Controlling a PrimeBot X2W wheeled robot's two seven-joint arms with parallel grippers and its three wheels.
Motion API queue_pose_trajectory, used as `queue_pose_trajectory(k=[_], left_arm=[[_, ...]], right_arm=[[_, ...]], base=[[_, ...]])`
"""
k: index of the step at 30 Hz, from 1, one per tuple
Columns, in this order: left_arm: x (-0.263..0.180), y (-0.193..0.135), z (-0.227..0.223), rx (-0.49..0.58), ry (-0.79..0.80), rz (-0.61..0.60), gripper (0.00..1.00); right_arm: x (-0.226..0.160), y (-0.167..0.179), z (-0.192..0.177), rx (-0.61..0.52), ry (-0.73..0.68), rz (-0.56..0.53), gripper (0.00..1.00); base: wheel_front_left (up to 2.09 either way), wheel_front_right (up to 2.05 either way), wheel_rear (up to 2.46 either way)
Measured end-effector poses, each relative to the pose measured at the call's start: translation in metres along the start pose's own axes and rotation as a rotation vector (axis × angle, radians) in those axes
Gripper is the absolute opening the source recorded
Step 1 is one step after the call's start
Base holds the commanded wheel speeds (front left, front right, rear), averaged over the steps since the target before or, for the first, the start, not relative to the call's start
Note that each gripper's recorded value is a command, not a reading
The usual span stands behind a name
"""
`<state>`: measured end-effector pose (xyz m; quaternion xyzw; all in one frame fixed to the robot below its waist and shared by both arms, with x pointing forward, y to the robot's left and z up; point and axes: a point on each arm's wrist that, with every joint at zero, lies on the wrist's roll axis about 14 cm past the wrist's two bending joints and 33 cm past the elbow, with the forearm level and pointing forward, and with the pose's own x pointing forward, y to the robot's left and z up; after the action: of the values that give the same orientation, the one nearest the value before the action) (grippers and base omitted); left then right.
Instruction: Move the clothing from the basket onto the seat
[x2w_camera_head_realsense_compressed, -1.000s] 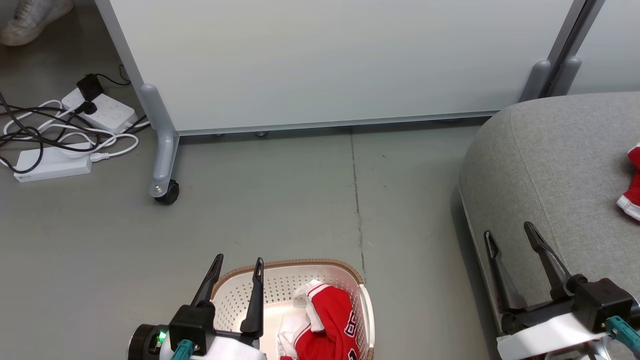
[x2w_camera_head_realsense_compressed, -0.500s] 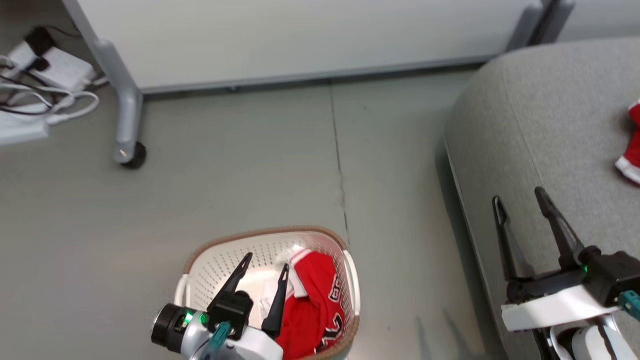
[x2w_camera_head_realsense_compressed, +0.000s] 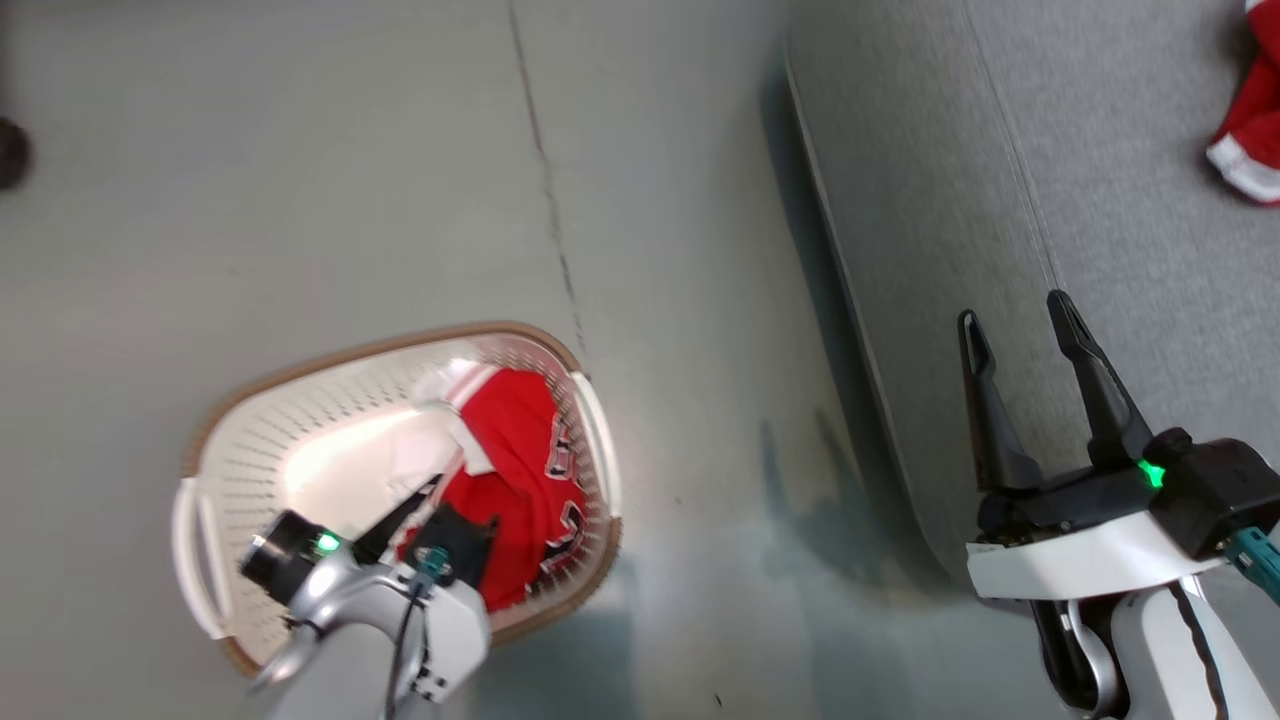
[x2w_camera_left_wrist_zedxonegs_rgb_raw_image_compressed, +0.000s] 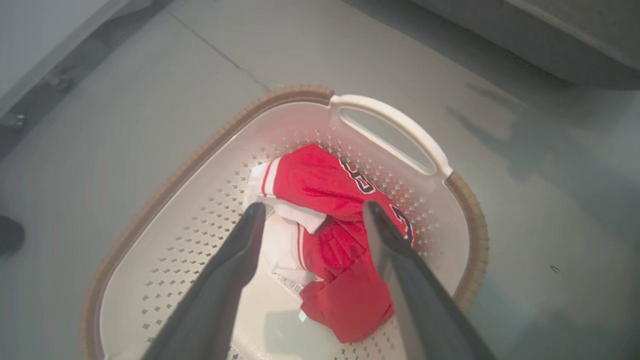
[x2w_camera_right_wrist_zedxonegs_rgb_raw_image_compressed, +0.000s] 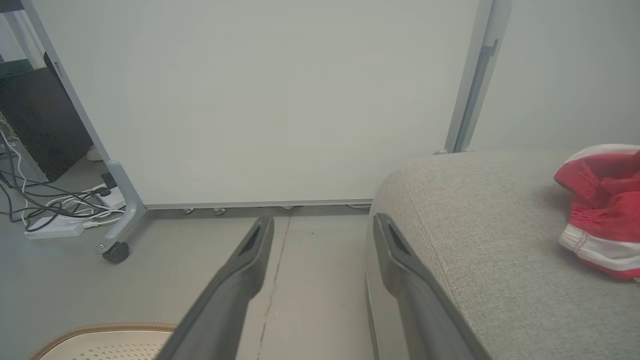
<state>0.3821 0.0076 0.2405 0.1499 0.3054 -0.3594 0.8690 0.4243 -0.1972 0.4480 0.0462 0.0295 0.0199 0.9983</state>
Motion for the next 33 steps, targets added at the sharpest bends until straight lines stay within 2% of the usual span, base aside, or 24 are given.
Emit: queue_pose_trajectory(k=[3, 6, 9, 21, 33], left_arm=[[0.021, -0.001, -0.022, 0.039, 0.071, -0.063, 1.00], [0.039, -0.010, -0.041, 0.130, 0.125, -0.156, 1.00], [0.048, -0.011, -0.072, 0.159, 0.215, -0.193, 1.00], [0.100, -0.024, -0.103, 0.124, 0.316, -0.260, 1.00], [0.121, -0.020, -0.139, 0.207, 0.415, -0.318, 1.00]], right_arm=[[0.003, -0.008, -0.016, 0.004, 0.041, -0.032, 1.00], [0.002, -0.012, -0.036, 0.011, 0.097, -0.053, 1.00], [0.001, -0.013, -0.049, 0.003, 0.140, -0.060, 1.00], [-0.010, -0.038, -0.081, 0.028, 0.241, -0.153, 1.00], [-0.015, -0.034, -0.123, 0.073, 0.346, -0.161, 1.00]], base=[[0.00, 0.00, 0.00], [0.00, 0.00, 0.00], [0.00, 0.00, 0.00], [0.00, 0.00, 0.00], [0.00, 0.00, 0.00]])
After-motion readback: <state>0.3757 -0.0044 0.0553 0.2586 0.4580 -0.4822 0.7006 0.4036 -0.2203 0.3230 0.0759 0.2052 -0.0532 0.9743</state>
